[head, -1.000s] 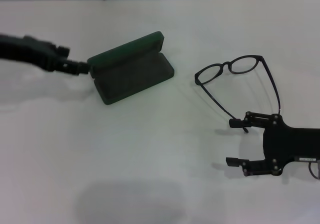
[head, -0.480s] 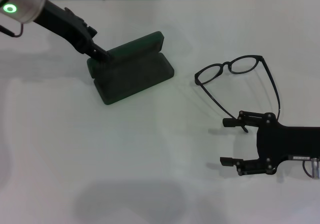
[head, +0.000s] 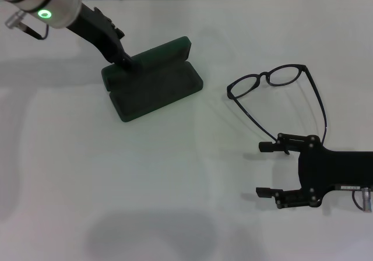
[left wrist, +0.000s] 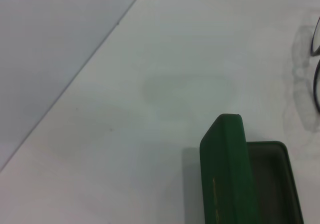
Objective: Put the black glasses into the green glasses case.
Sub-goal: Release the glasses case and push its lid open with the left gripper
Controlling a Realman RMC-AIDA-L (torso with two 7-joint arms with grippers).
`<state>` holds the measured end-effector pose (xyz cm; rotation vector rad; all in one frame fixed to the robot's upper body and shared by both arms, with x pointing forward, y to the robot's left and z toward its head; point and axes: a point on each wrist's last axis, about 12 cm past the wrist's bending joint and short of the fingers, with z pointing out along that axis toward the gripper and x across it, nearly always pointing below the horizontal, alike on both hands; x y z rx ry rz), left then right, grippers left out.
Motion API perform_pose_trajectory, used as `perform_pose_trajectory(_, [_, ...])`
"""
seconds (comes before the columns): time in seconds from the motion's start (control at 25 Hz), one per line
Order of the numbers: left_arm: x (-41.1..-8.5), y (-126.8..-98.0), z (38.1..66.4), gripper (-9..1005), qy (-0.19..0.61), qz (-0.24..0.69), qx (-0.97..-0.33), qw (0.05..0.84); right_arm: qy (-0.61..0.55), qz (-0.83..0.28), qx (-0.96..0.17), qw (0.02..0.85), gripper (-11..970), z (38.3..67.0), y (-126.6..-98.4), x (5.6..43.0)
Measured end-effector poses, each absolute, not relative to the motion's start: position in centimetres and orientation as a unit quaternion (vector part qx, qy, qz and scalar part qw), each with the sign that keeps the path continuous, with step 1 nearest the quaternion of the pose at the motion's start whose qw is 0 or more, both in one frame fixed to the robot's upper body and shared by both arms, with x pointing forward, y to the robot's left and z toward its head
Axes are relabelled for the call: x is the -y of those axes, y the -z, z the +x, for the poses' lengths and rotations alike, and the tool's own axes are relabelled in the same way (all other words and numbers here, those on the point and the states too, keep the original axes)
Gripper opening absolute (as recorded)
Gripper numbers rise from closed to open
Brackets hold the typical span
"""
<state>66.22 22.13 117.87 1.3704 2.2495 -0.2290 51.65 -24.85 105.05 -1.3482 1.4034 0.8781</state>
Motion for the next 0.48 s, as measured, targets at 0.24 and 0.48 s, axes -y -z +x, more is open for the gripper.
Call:
perform_pose_trajectory(0.24, [-21.2,-116.5,66.2,888,0.070,0.512,-0.822,0.242,-0.361,-0.553,-0.576,0.482,793,51.6,-105.0,24.8])
perform_pose_trajectory(0.48, [-20.9,-116.1,66.0,887,0.072,0.513,-0.821,0.239,-0.361,-0.552,-0.577,0.482,793,51.5,-105.0,24.8])
